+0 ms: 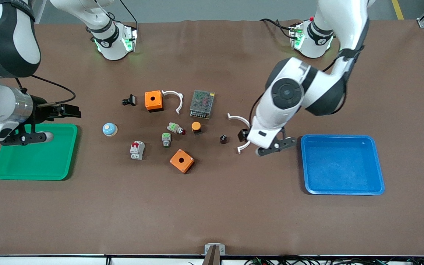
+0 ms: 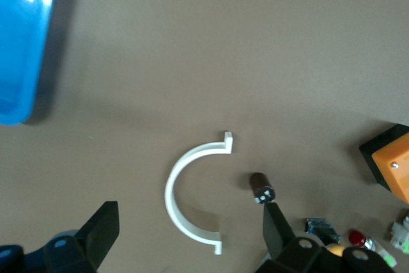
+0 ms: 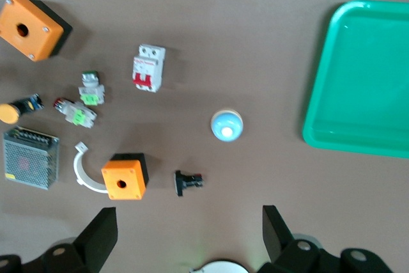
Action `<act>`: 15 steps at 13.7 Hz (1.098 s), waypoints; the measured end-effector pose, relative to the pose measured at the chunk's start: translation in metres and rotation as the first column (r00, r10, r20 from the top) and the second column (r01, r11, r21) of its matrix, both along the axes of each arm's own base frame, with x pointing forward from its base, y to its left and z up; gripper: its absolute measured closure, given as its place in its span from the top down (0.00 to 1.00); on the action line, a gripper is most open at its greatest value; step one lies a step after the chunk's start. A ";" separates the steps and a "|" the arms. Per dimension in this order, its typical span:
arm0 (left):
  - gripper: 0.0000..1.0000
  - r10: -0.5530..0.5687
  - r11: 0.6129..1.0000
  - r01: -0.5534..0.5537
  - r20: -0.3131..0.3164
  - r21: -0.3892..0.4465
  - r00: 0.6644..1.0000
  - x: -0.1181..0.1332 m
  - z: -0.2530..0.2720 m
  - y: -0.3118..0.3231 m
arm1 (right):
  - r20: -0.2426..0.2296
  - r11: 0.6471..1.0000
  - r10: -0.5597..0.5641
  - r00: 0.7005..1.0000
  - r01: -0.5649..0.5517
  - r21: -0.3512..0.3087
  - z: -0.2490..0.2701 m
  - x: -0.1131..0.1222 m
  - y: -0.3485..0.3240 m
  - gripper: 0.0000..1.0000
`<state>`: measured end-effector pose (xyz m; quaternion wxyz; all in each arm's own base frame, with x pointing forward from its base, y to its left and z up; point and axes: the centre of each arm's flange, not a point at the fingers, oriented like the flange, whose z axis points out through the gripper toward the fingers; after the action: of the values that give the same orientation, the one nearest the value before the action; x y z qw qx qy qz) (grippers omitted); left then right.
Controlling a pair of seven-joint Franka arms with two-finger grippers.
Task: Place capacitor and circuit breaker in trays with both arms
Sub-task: 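Lower and close the left gripper on the capacitor while the right grasps the breaker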
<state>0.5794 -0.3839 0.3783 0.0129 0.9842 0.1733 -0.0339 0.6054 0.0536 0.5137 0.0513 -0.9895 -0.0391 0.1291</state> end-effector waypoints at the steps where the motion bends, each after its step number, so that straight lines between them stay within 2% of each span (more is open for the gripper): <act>1: 0.98 0.033 0.999 -0.033 -0.004 0.003 0.999 -0.005 -0.015 -0.014 | 0.006 1.000 -0.006 1.000 0.006 0.022 -0.006 0.004 0.003 1.00; 4: 0.97 0.155 0.988 -0.154 0.020 -0.015 0.988 -0.021 -0.061 -0.058 | 0.002 0.999 0.011 1.000 -0.012 0.039 -0.031 0.012 0.025 1.00; 6: 0.93 0.200 0.980 -0.199 0.027 -0.031 0.980 -0.030 -0.097 -0.080 | 0.025 0.999 0.025 0.999 -0.026 0.034 -0.056 0.015 0.046 1.00; 7: 0.85 0.200 0.979 -0.199 0.026 -0.033 0.979 -0.034 -0.114 -0.088 | 0.038 0.999 0.028 0.999 -0.029 0.032 -0.070 0.016 0.056 1.00; 8: 0.84 0.195 0.981 -0.194 0.025 -0.032 0.981 -0.039 -0.129 -0.094 | 0.056 0.999 0.020 0.998 -0.022 0.027 -0.088 0.017 0.065 1.00; 10: 0.75 0.191 0.981 -0.191 0.019 -0.026 0.981 -0.043 -0.146 -0.099 | 0.093 1.000 -0.017 0.995 0.016 0.013 -0.126 0.014 0.085 1.00; 15: 0.72 0.185 0.983 -0.185 0.005 -0.007 0.983 -0.054 -0.162 -0.107 | 0.146 0.999 -0.041 0.988 0.042 -0.006 -0.204 0.011 0.108 1.00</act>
<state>0.5254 -0.4911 0.2160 0.0195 0.9640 0.2636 -0.0302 0.6164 0.1618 0.3095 0.0464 -0.9971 -0.0214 0.0557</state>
